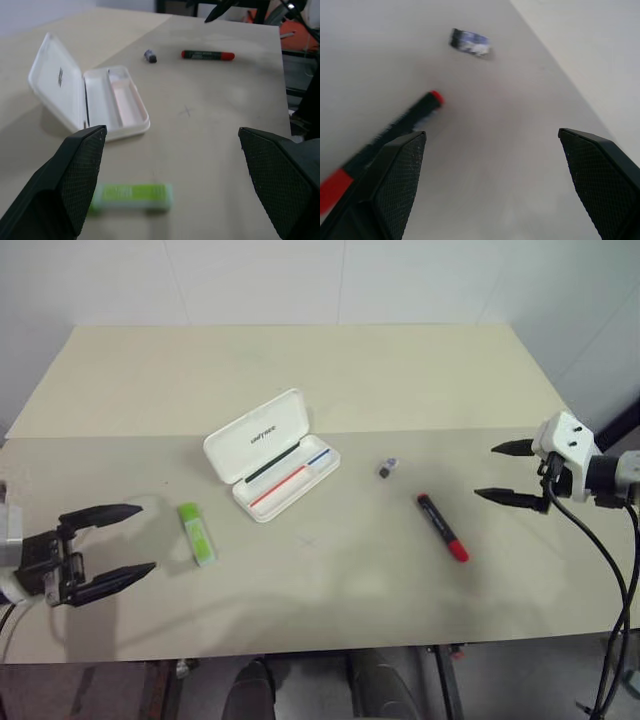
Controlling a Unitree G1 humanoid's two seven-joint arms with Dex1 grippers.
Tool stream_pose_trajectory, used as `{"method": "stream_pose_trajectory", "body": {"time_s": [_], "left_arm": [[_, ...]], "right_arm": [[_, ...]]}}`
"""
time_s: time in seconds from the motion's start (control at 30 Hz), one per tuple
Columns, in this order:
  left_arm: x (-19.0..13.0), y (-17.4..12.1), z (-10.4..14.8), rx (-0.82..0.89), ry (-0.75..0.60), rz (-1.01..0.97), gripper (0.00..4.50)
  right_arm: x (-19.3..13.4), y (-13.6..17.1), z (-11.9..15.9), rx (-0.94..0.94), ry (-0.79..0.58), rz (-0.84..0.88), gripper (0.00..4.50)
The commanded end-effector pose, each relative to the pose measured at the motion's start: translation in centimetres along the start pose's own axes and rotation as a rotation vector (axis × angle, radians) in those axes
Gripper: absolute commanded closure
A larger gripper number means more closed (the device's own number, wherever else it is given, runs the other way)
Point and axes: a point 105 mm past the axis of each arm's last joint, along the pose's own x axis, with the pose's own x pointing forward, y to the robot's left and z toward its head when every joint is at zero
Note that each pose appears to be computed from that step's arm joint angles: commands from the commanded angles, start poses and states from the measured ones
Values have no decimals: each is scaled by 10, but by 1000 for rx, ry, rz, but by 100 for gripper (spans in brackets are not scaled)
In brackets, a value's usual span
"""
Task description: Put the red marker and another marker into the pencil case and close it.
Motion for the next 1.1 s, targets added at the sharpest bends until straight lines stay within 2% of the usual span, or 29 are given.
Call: {"method": "stream_pose_trajectory", "body": {"time_s": [0.03,0.17,0.33,0.47,0.63,0.8,1.1], "left_arm": [[10,4,6,36,-19,-8,0],[20,13,6,55,-43,-9,0],[55,31,10,117,-78,-24,0],[82,30,7,109,-86,-68,0],[105,25,-3,71,-27,-95,0],[123,42,-6,87,37,-13,0],[157,33,-21,58,89,-86,0]], "right_arm": [[-4,2,17,-17,-72,-43,2],[-3,17,23,13,-112,-61,2],[7,27,42,21,-179,-78,2],[15,37,51,37,-218,-79,2],[17,53,55,67,-247,-97,2],[15,64,53,97,-248,-109,2],[20,61,51,118,-260,-145,2]]}}
